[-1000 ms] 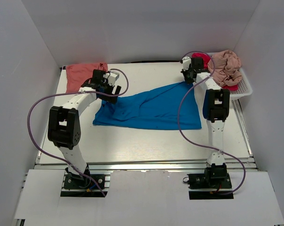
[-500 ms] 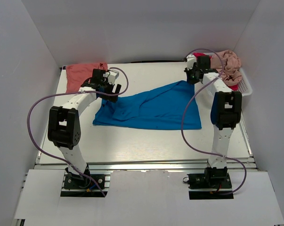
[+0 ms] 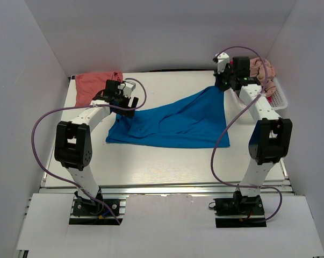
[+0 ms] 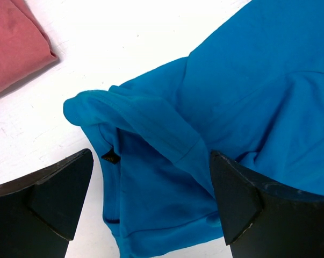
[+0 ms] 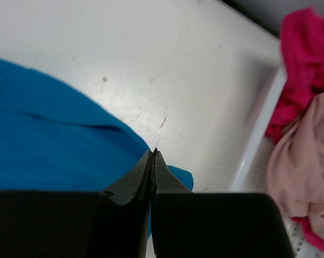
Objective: Fold and stack the t-shirts
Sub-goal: Grap the side of the flattened tshirt furthest away from the robot with both arms
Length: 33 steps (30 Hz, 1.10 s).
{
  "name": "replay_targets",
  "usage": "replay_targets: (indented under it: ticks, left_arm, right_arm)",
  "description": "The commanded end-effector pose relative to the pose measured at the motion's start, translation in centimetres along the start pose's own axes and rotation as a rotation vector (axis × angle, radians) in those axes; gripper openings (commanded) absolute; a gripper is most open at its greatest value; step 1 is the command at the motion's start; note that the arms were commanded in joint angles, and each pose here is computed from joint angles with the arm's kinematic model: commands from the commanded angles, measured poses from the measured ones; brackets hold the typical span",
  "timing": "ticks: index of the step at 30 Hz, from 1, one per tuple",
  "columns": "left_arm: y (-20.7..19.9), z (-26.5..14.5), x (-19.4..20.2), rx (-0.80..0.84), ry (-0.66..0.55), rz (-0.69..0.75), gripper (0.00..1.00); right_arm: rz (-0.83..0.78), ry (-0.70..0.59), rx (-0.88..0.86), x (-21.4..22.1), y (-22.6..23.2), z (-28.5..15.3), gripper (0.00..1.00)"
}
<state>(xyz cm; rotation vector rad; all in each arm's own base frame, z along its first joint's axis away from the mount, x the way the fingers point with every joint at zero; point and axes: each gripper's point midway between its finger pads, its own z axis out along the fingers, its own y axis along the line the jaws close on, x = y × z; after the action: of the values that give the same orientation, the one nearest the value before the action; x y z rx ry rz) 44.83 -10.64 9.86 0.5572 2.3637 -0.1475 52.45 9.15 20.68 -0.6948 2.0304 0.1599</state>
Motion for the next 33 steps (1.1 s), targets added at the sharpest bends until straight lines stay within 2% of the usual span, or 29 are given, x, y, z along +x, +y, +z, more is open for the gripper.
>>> replay_targets:
  ticks: [1,3,9,14,23,33]
  left_arm:
    - [0.2,-2.0,-1.8,-0.003,-0.051,0.002,0.98]
    - [0.0,-2.3,-2.3,0.012,-0.053,0.007,0.98]
    - [-2.4,-3.2,-0.3,0.166,0.088,0.035,0.98]
    - [-3.5,-5.2,0.3,0.218,0.118,0.019,0.98]
    - [-6.4,-6.3,6.9,0.35,0.325,-0.025,0.91]
    - [-7.5,-6.4,7.0,0.405,0.294,-0.034,0.88]
  right_arm:
    - [-0.017,0.009,-0.033,0.9,2.1,-2.1,0.0]
    - [-0.017,0.014,-0.036,1.5,2.7,-2.6,0.0]
    - [-0.007,0.04,-0.041,3.5,3.3,-2.4,0.0]
    - [-0.001,0.045,-0.049,3.8,3.4,-1.6,0.0]
    - [0.006,0.041,-0.052,3.6,3.2,-1.0,0.0]
    - [0.005,0.051,-0.045,3.8,3.0,-0.3,0.0]
